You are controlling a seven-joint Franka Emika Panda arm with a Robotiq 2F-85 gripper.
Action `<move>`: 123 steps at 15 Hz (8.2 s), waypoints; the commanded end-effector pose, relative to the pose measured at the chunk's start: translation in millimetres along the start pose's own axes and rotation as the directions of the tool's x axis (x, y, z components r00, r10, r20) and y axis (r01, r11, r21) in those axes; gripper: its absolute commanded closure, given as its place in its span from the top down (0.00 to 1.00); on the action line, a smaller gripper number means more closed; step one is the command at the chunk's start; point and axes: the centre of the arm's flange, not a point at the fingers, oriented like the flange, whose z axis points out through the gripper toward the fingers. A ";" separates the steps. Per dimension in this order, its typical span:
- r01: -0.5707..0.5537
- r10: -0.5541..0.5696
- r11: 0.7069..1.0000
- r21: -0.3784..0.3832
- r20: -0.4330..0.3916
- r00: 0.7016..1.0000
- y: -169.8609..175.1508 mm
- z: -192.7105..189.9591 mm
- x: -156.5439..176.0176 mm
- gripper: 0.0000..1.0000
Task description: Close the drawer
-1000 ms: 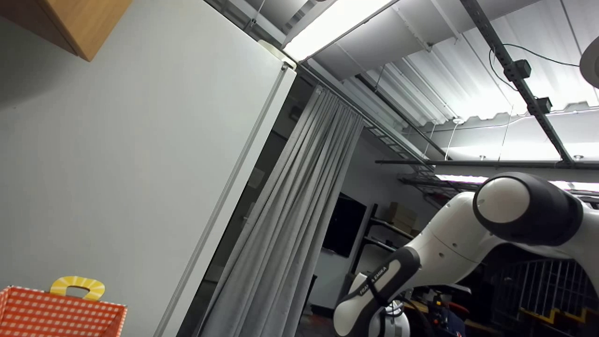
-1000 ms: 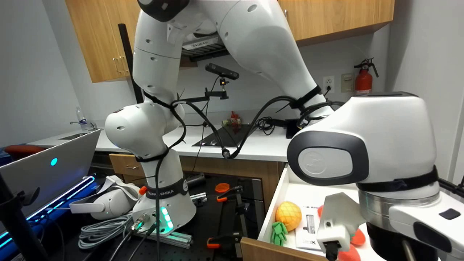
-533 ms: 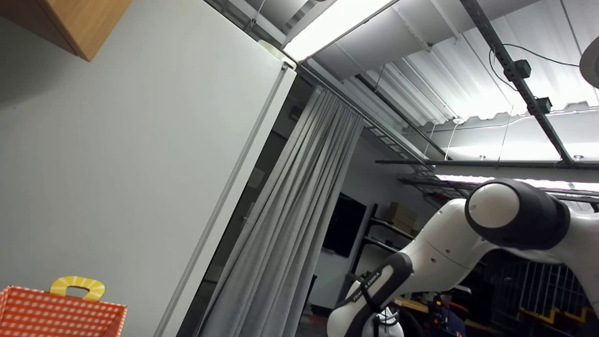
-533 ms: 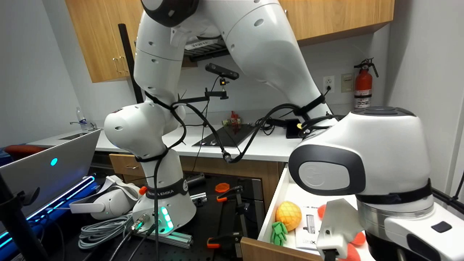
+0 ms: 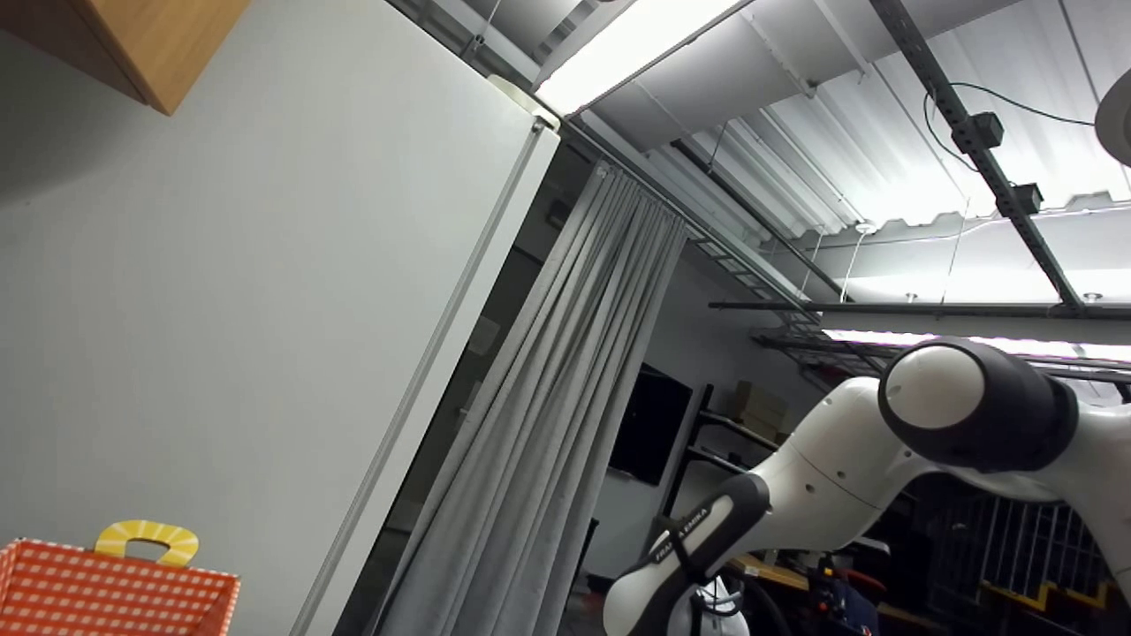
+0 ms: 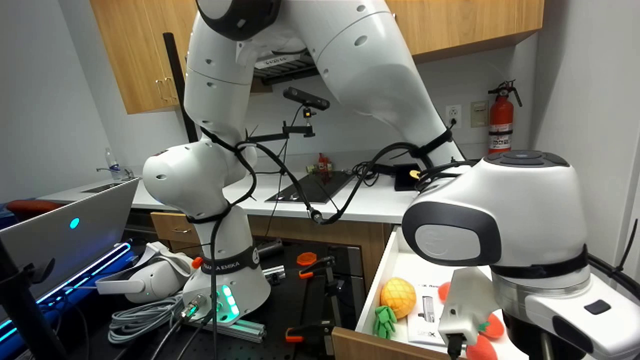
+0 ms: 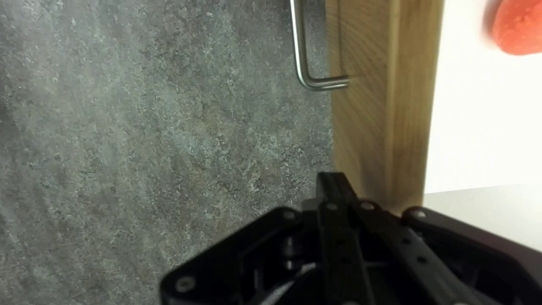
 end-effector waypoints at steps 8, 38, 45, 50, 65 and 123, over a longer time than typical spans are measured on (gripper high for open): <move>0.009 -0.007 0.997 0.077 -0.027 1.000 -39.3 7.1 -4.7 0.00; 0.306 -0.294 0.894 0.328 -0.087 0.952 -304.5 -27.5 -115.9 0.00; 0.344 -0.329 0.869 0.355 -0.105 0.939 -346.5 -34.1 -142.4 0.00; 0.365 -0.350 0.854 0.370 -0.111 0.930 -367.1 -38.8 -156.8 0.00; 0.375 -0.361 0.843 0.386 -0.112 0.926 -382.3 -42.9 -163.0 0.00; 0.402 -0.297 0.795 0.455 -0.285 0.911 -195.9 -168.5 -154.5 0.70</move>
